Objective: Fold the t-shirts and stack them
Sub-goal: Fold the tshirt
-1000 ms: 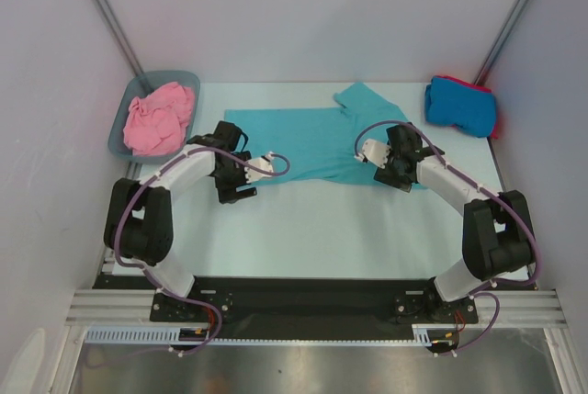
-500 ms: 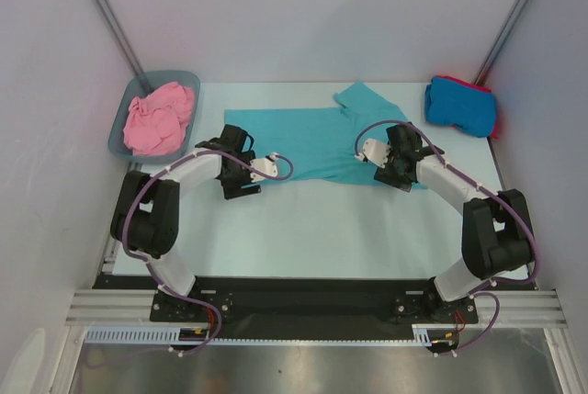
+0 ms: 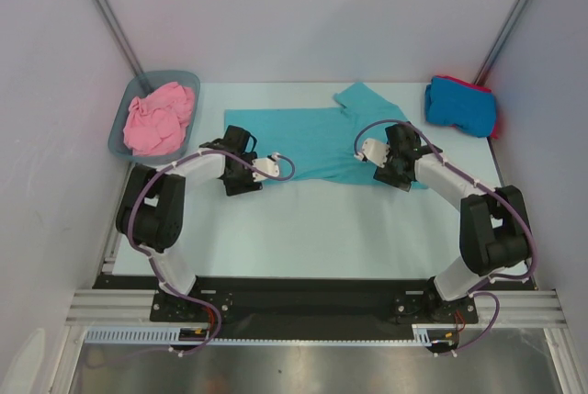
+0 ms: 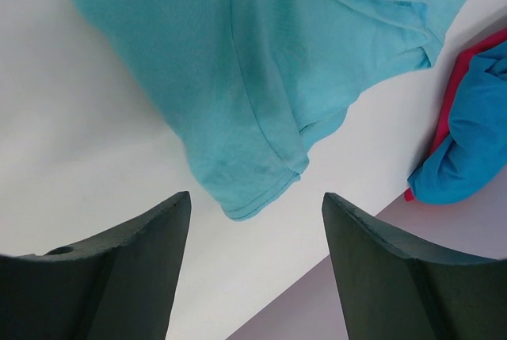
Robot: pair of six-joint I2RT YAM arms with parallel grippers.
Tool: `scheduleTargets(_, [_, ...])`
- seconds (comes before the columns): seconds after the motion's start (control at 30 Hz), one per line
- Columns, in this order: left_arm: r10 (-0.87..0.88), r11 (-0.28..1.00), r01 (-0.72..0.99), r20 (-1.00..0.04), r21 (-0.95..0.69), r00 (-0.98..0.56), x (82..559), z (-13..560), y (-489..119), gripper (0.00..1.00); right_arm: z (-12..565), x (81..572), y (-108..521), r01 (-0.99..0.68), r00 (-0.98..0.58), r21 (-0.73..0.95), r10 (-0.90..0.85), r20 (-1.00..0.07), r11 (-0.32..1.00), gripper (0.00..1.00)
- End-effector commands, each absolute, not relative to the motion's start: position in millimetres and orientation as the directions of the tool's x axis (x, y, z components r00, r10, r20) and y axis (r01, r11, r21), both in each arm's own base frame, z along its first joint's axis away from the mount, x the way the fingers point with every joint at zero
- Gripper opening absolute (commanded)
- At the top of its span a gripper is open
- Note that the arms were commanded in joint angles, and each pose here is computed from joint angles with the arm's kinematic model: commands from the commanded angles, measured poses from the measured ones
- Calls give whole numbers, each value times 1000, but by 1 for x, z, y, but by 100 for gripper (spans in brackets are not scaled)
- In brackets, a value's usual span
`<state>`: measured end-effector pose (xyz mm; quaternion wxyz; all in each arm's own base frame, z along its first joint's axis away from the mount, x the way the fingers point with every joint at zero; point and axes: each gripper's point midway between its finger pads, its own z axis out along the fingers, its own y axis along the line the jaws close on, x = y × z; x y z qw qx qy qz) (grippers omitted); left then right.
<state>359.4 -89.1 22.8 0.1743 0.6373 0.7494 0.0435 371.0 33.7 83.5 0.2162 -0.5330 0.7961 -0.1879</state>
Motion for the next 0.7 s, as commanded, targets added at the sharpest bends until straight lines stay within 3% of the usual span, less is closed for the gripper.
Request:
scheduleTargets(0.0, [976,163,932,-194,324,-104,368,18,-92,67,100,387,35,-732,-338,-571,-926,-171,373,73])
scheduleTargets(0.23, [981,142,935,-173,326,-89,366,14,-88,66,102,392,31,-726,-343,-575,-923,-172,377,73])
scheduleTargets(0.3, [983,133,937,-163,323,-83,364,11,-87,60,103,393,30,-723,-344,-578,-923,-174,378,73])
scheduleTargets(0.47, [989,99,946,-138,309,-58,358,6,-83,31,101,390,18,-724,-359,-572,-919,-165,385,73])
scheduleTargets(0.67, [989,98,949,-134,301,-59,358,5,-82,20,85,369,11,-763,-329,-548,-936,-127,343,73])
